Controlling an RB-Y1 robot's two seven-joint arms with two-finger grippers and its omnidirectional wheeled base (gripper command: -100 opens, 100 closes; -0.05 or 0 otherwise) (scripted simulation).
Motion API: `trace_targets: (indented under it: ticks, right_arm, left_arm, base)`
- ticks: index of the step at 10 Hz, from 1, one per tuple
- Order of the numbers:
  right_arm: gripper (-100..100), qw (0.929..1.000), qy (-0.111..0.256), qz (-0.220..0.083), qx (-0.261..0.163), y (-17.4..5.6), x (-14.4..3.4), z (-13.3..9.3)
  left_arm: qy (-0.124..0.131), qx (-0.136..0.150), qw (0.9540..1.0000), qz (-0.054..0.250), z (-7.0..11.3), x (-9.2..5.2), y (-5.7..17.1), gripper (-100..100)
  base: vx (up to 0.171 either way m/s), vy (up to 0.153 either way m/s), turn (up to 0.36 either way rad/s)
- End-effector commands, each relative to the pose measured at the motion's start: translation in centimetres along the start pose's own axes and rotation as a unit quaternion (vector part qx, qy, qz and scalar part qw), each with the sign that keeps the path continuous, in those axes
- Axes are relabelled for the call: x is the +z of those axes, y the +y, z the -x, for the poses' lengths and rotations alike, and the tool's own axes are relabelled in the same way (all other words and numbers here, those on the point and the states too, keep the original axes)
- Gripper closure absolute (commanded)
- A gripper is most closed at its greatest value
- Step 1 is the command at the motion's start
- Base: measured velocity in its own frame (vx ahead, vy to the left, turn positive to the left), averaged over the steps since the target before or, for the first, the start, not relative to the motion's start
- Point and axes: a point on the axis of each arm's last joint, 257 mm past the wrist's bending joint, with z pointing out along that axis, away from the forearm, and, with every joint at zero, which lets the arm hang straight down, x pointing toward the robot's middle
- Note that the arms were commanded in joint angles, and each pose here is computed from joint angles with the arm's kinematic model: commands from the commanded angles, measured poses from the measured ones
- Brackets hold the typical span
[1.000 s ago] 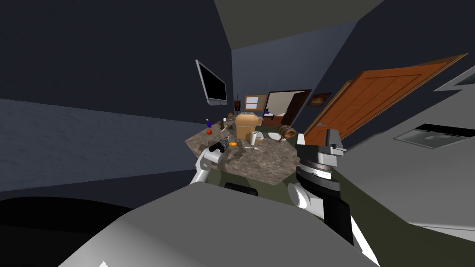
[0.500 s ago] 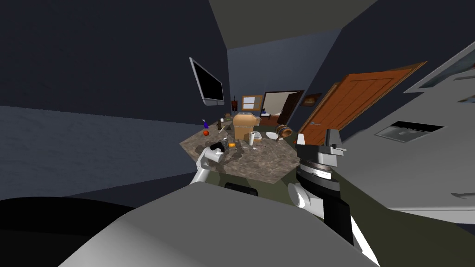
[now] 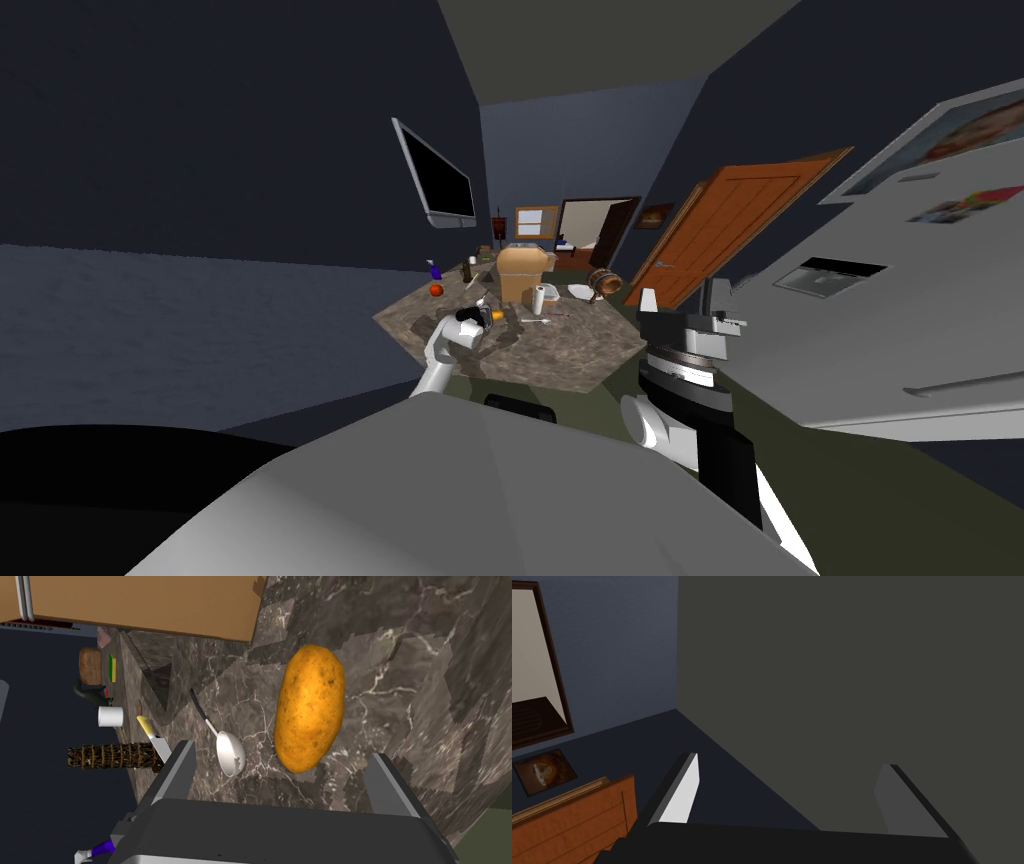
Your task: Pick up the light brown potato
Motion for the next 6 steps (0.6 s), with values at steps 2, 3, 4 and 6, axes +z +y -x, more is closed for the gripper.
trace_targets:
  ticks: [2,3,4,6]
  right_arm:
    - [0,1.0000,0.000,0.000,0.000,0.0,0.0,0.0]
    - [0,1.0000,0.000,0.000,0.000,0.0,0.0,0.0]
    - [0,1.0000,0.000,0.000,0.000,0.0,0.0,0.0]
    - [0,1.0000,0.000,0.000,0.000,0.0,0.0,0.0]
  left_arm:
    - [-0.013,-0.002,0.9995,0.029,0.4,0.0,1.3,-100]
    - [-0.015,-0.002,0.9994,0.032,0.5,0.0,1.4,-100]
    - [-0.023,-0.003,0.9985,0.049,0.8,-0.1,2.2,-100]
    - [-0.031,-0.004,0.9973,0.067,1.2,-0.2,3.1,-100]
  base:
    - [0.039,0.015,-0.092]
    - [0.033,0.016,-0.064]
    - [0.053,0.021,-0.113]
    - [0.074,0.029,-0.121]
